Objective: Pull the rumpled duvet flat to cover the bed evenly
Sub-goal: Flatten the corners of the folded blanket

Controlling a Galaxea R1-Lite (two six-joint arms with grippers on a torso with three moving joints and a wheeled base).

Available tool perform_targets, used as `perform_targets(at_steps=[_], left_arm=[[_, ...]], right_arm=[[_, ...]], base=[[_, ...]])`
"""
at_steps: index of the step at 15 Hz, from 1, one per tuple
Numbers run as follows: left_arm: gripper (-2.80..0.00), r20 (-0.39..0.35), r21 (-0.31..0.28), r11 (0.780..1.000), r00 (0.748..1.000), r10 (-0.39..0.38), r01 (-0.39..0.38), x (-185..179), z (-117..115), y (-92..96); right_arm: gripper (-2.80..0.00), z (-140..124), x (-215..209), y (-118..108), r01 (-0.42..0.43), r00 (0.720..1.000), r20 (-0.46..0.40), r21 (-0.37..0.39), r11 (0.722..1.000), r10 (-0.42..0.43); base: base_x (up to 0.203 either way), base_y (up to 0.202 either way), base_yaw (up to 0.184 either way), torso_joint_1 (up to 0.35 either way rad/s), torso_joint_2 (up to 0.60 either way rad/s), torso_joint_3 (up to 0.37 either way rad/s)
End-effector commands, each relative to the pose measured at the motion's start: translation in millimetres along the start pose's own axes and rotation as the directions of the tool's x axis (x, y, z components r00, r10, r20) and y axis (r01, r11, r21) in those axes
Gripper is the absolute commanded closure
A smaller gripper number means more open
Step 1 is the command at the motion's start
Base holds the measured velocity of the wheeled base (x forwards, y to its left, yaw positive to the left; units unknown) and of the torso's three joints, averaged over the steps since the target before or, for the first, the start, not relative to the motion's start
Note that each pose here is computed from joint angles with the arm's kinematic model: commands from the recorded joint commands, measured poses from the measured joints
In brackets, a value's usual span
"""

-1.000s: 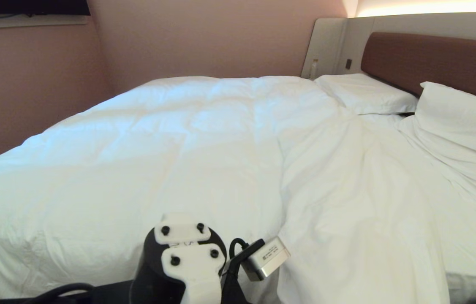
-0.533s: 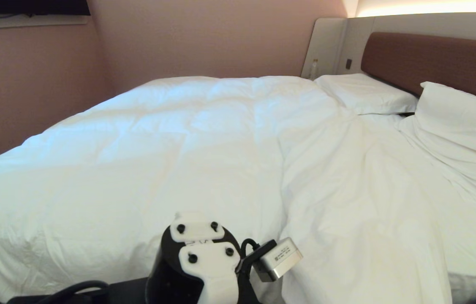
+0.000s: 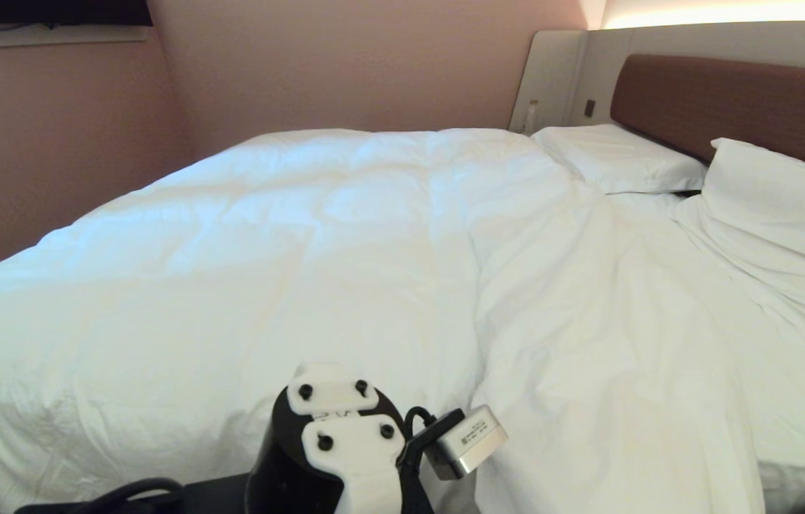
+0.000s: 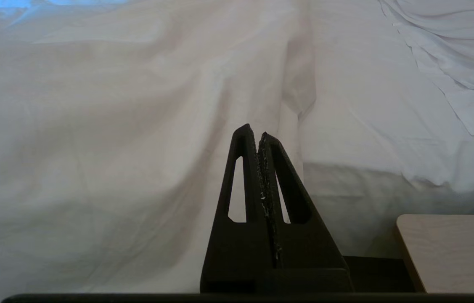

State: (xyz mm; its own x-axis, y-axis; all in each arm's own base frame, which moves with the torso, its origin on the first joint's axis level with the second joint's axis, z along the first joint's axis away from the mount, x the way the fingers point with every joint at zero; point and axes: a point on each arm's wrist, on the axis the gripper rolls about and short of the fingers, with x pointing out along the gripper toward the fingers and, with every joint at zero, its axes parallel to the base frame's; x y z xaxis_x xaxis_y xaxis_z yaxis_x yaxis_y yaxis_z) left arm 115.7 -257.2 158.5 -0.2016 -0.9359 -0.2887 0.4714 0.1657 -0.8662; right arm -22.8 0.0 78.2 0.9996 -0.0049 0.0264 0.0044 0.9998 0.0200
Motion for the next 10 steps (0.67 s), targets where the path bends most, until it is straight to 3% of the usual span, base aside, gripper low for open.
perform_targets(at_steps=[1, 10], left_arm=[[0.00, 0.002, 0.000, 1.000, 1.000, -0.007, 0.007, -0.9, 0.3, -1.5], [0.00, 0.006, 0.001, 1.000, 1.000, -0.009, 0.009, -1.3, 0.6, -2.5]], right_arm=[[0.00, 0.1, 0.0, 0.0, 0.000, 1.000, 0.001, 0.000, 1.000, 0.000], [0.00, 0.1, 0.0, 0.0, 0.000, 1.000, 0.001, 0.000, 1.000, 0.000]], base=[[0.000, 0.000, 0.000, 0.000, 0.00, 0.000], [0.000, 0.000, 0.000, 0.000, 0.00, 0.000]])
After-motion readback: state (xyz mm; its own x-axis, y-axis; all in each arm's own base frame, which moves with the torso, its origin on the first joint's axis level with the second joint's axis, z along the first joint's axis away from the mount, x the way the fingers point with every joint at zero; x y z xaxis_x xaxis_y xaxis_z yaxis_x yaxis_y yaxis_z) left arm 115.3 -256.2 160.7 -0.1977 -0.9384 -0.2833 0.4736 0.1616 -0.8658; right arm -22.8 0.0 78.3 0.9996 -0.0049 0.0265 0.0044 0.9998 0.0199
